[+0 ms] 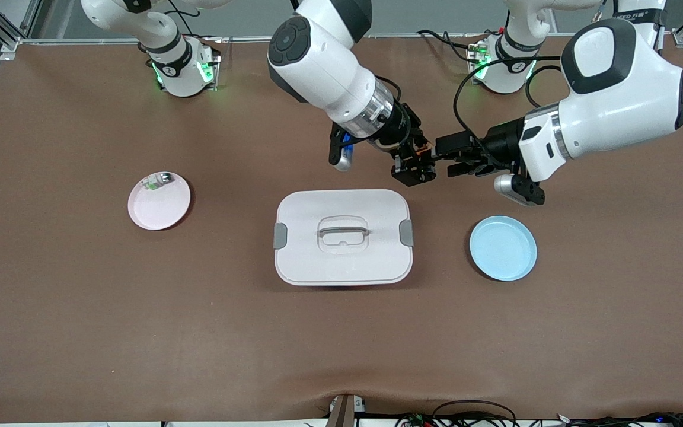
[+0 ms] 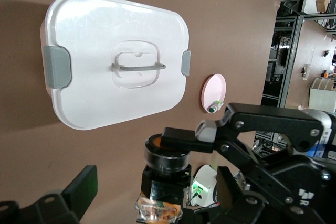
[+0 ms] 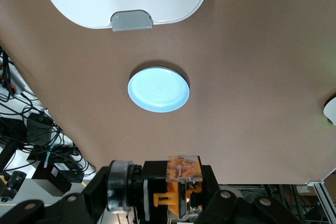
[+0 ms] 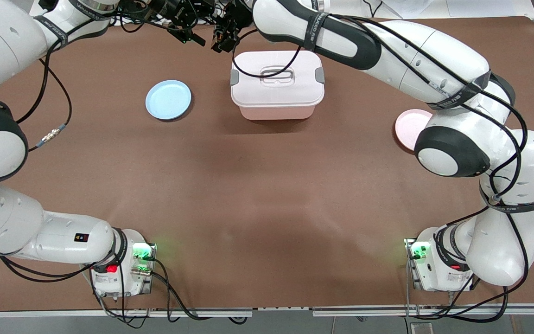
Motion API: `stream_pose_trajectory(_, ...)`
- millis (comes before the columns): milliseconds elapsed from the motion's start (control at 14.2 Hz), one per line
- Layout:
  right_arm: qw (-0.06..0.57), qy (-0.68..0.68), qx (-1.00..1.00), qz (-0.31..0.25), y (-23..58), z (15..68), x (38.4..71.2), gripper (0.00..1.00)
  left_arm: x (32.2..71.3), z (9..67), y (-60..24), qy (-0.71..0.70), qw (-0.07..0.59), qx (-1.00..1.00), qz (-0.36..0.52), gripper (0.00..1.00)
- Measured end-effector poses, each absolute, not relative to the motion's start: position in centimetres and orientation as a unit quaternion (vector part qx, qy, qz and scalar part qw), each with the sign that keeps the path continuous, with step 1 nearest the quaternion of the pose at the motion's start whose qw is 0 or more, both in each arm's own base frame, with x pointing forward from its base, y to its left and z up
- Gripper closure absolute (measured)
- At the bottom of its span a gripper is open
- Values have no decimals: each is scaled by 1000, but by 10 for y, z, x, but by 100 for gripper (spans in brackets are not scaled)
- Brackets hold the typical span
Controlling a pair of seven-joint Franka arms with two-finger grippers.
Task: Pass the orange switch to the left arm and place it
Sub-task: 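Carry the switch above the box toward the left gripper and grasp it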
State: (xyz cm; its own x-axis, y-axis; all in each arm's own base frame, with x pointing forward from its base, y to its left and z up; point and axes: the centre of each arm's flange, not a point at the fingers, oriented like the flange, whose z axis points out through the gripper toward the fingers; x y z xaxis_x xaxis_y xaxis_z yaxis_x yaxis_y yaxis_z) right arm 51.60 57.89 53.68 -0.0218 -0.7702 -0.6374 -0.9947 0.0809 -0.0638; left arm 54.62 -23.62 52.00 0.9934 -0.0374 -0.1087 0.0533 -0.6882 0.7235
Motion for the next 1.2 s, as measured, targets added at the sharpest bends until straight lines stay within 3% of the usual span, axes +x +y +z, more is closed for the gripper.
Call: stream_pose_trajectory(1201, 281, 692, -632, 208, 575, 541, 523, 27, 537, 514, -249, -6, 393, 916, -77, 0)
